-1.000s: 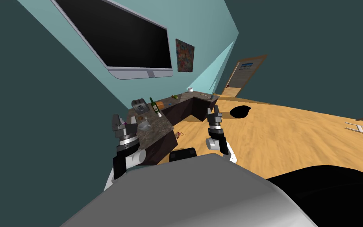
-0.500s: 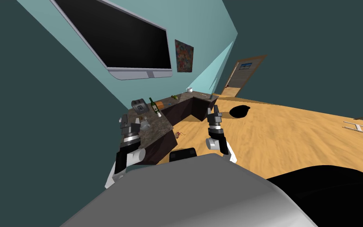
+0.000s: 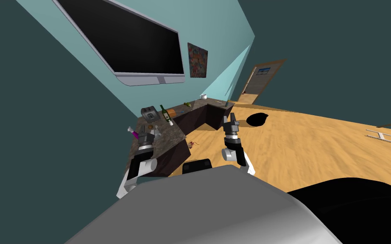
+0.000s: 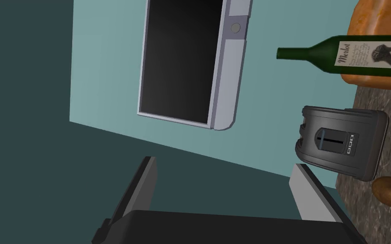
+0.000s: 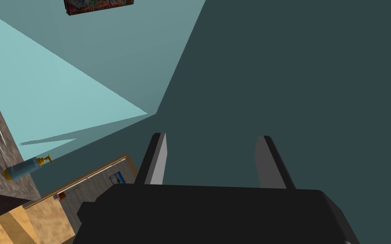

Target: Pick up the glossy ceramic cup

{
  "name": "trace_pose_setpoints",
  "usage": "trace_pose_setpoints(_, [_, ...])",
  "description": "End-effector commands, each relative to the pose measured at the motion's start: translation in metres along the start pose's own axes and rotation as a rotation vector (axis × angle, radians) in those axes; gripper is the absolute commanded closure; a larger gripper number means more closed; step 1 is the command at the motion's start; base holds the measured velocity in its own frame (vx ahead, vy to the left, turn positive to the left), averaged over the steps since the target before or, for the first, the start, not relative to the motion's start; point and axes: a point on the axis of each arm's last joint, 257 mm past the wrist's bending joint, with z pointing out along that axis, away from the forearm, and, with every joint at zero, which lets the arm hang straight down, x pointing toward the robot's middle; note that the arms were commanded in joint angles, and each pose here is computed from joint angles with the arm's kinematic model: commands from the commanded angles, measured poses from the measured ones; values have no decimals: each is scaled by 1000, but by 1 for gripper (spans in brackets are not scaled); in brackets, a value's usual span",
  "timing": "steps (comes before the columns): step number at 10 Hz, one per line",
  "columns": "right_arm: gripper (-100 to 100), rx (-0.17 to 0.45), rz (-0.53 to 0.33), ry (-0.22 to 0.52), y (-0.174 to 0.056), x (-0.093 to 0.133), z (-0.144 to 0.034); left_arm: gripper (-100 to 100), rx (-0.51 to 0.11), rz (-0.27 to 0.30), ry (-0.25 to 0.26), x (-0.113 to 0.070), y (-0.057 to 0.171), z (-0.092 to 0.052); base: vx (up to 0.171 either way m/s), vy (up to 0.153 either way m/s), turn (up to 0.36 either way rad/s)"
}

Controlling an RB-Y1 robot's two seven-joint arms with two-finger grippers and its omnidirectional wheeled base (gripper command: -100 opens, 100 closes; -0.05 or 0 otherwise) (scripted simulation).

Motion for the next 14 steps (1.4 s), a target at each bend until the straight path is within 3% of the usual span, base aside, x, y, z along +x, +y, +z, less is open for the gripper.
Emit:
trace_pose_setpoints(1, [0, 0, 0, 0, 0, 0, 0, -100, -30, 1, -1, 0, 9, 2, -12, -8, -3])
trace_pose_setpoints(4, [0, 0, 0, 0, 0, 0, 0, -100, -148, 4, -11, -7, 50, 2, -11, -11, -11])
trace_pose_setpoints(5, [0, 0, 0, 0, 0, 0, 0, -100, -148, 4, -11, -7, 50, 2, -6, -8, -4])
trace_pose_setpoints(8, [0, 0, 0, 0, 0, 0, 0, -100, -259, 5, -25, -15, 89, -1, -3, -8, -10])
trace_pose_setpoints(9, [0, 0, 0, 0, 0, 0, 0, -100, -263, 4, -25, -15, 90, -1, 0, 0, 0])
trace_pose_setpoints(14, [0, 0, 0, 0, 0, 0, 0, -100, -437, 4, -45, -27, 148, -13, 8, 0, -11])
